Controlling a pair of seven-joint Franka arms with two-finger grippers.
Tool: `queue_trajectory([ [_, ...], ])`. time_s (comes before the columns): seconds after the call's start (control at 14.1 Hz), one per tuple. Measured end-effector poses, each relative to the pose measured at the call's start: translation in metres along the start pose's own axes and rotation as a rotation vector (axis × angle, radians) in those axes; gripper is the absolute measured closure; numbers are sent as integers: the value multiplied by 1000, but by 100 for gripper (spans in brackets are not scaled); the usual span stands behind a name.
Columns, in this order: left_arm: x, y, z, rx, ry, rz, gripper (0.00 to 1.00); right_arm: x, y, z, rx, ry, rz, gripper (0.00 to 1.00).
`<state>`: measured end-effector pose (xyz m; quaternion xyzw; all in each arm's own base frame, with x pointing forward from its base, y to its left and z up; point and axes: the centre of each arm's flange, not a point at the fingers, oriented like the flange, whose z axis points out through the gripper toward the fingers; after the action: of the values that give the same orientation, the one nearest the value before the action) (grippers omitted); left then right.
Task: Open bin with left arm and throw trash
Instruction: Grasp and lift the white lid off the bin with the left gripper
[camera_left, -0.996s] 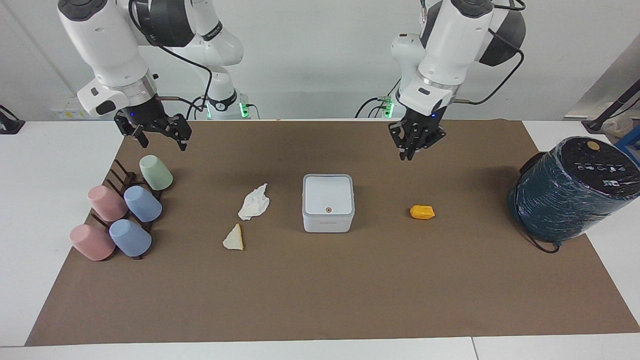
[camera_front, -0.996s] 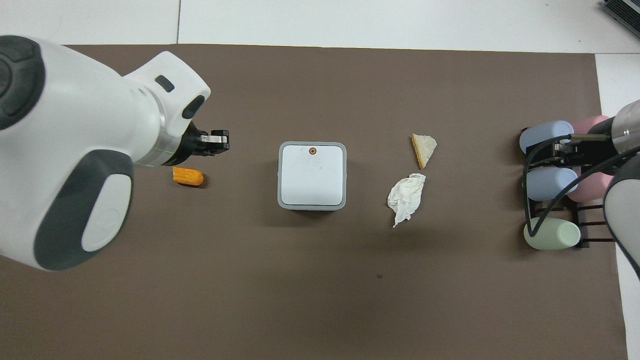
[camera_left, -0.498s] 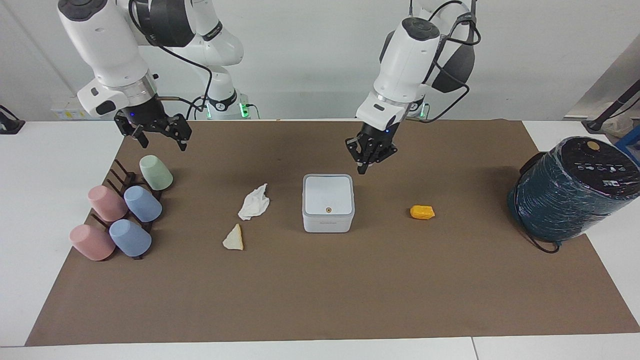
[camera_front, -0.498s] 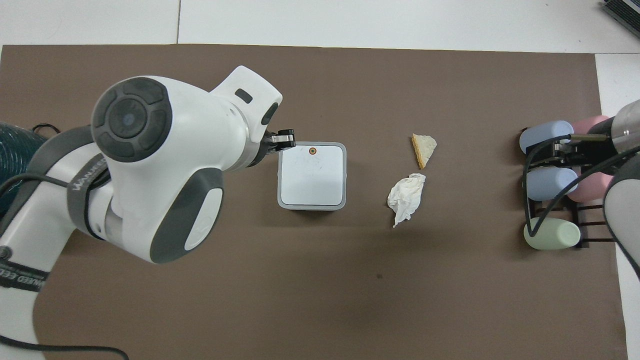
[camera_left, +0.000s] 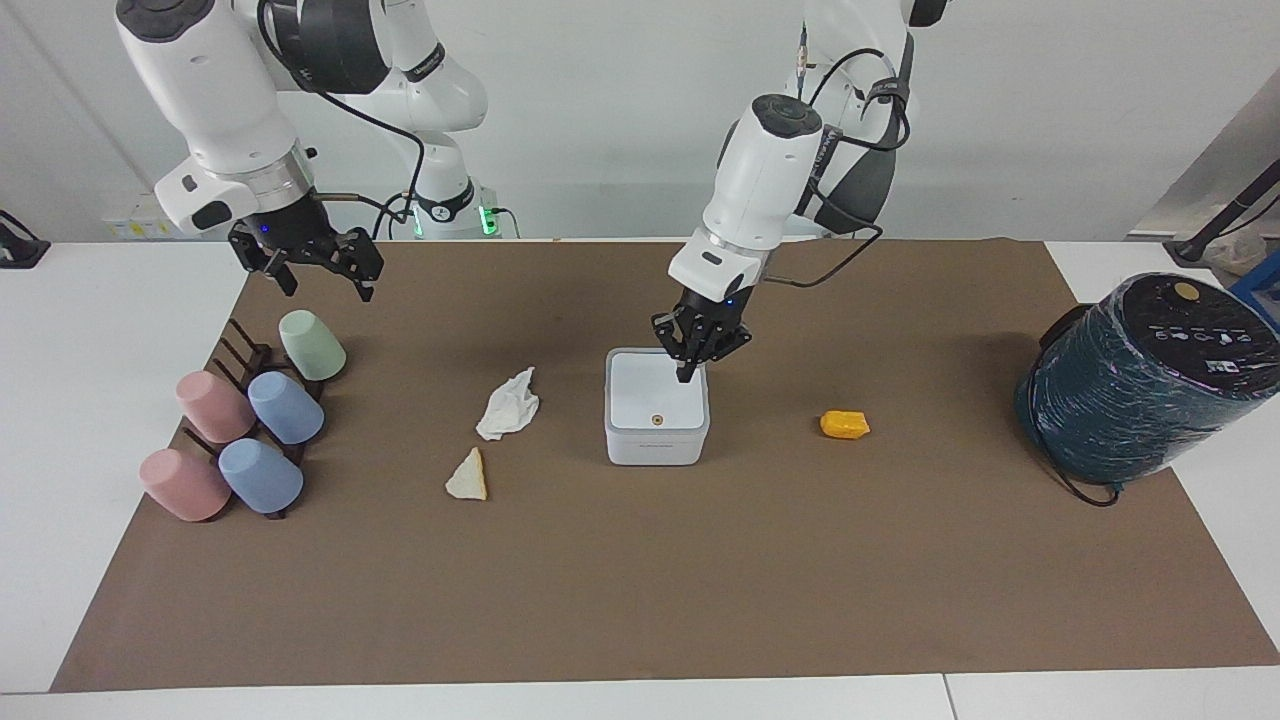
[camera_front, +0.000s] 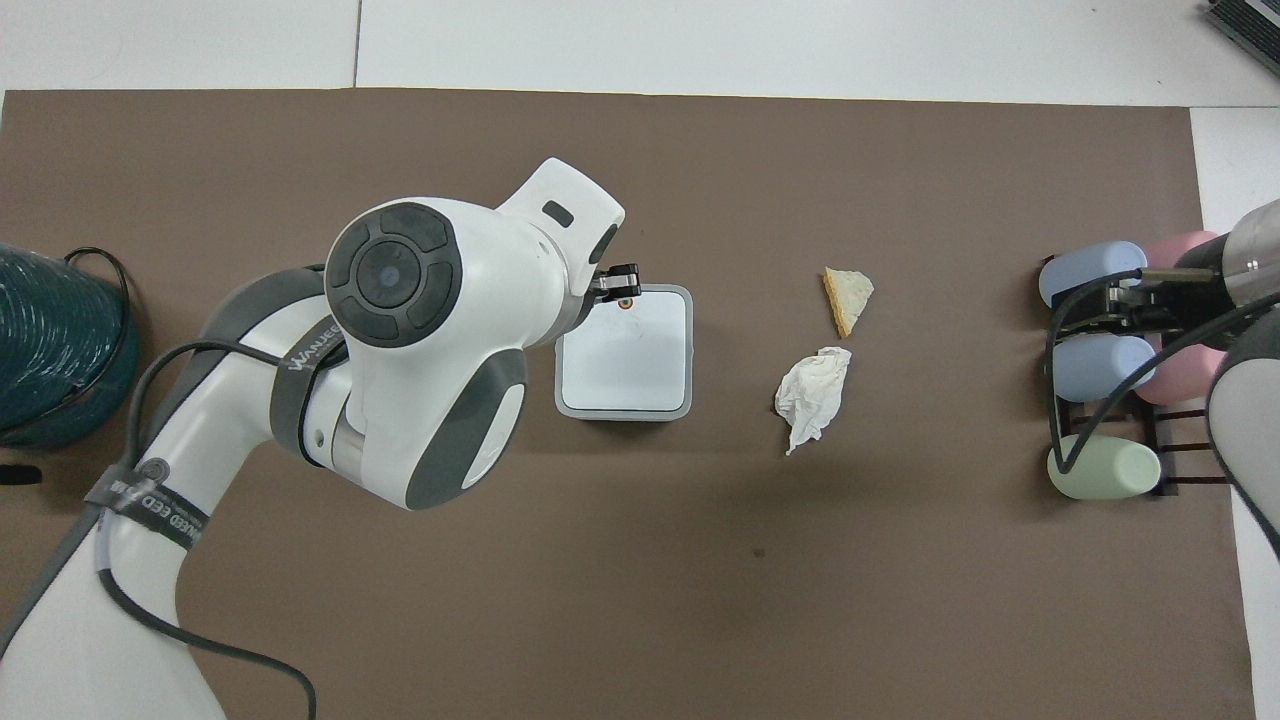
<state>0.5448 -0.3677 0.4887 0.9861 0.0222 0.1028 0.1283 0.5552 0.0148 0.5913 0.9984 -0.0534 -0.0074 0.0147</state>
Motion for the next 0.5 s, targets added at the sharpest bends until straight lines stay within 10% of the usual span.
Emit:
queue_trajectory([
  [0.5, -20, 10, 63, 1, -7, -20, 99, 0, 4, 0, 0, -1, 6, 0],
])
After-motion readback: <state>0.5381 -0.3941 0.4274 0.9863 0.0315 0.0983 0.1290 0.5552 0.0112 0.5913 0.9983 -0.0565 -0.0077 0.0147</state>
